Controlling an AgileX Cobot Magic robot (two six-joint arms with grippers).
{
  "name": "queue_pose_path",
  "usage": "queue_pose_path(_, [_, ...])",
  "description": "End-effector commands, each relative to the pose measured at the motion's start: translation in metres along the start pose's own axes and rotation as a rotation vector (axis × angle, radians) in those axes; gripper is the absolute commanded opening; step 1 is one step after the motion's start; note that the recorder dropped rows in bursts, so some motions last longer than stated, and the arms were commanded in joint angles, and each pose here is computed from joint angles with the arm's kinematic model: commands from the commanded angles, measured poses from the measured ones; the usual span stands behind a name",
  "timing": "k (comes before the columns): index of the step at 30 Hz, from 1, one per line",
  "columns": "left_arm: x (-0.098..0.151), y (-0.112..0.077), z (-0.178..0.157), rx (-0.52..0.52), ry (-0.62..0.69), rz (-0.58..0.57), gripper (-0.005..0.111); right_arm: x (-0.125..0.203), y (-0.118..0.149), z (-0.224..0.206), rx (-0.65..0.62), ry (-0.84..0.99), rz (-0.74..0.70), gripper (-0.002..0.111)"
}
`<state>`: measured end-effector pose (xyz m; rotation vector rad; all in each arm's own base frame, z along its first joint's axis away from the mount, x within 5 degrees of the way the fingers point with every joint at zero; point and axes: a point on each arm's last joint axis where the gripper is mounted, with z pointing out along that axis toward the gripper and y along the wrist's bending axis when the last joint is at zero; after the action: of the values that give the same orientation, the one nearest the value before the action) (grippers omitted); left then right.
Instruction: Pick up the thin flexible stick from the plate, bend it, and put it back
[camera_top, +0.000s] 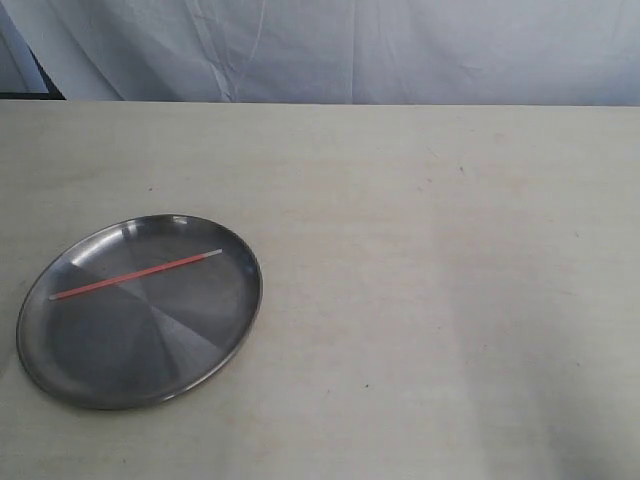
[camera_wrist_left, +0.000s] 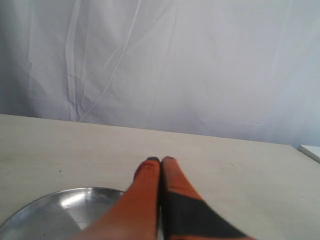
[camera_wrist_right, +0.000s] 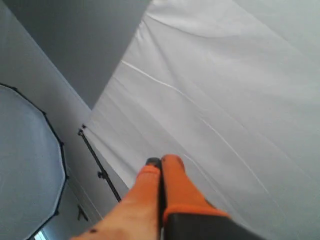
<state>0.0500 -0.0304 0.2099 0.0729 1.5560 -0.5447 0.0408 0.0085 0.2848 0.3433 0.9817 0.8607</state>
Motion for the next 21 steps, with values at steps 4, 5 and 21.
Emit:
queue_pose_path(4, [0.001,0.001,0.0,-0.004,-0.002,0.001,0.0,-0.004,0.004,0.068,0.097,0.2,-0.321,-0.001])
queue_pose_path(5, [0.001,0.001,0.0,-0.004,-0.002,0.001,0.0,0.002,0.0,0.084,0.117,0.302,-0.425,-0.001])
queue_pose_path(21, [0.001,0.001,0.0,-0.004,-0.002,0.001,0.0,0.222,-0.05,0.288,-0.173,1.159,-0.633,-0.001])
